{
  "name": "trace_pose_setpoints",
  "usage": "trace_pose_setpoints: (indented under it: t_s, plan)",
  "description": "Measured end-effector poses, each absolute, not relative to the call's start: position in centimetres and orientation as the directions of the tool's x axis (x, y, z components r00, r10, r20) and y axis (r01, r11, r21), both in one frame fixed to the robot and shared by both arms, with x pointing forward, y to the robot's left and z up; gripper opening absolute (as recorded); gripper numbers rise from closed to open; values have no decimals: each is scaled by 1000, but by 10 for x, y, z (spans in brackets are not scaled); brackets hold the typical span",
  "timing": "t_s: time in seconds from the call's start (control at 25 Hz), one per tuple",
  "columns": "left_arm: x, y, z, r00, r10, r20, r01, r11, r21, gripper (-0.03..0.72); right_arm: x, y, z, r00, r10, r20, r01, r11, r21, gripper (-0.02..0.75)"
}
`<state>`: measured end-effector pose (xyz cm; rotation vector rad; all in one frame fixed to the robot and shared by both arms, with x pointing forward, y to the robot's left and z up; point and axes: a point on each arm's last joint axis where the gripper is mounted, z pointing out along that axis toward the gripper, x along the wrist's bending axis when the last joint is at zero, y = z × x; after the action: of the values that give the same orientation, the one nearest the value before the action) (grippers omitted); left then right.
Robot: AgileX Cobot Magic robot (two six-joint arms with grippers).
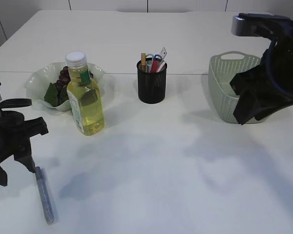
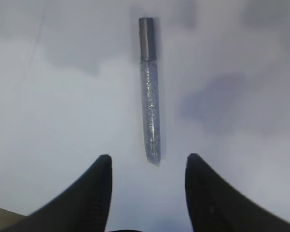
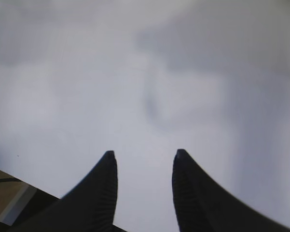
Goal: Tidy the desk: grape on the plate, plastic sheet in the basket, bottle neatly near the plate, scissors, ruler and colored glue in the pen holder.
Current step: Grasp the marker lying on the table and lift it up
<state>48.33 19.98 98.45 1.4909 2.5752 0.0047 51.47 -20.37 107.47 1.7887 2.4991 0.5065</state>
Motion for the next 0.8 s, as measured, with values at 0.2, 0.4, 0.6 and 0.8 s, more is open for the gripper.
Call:
trace_pose_setpoints:
  t_s: [0.2,0.4,0.6,0.8]
  plan:
    - [485,199,978,-511,850,-127,850,522,68,446,515,-203,1075,-338,925,173,916,282,285,314]
    - [478,203,961,-511,853,-106,852,519,63,465,516,-203,1075,-338,925,174,915,279,292,314]
    - [463,207,935,-529,838,-134,840,539,60,465,518,-202,1076,-337,926,171,910,273,312,314]
    - [466,206,933,-516,837,-183,837,538,99,465,519,-202,1076,-336,926,169,905,268,330,314]
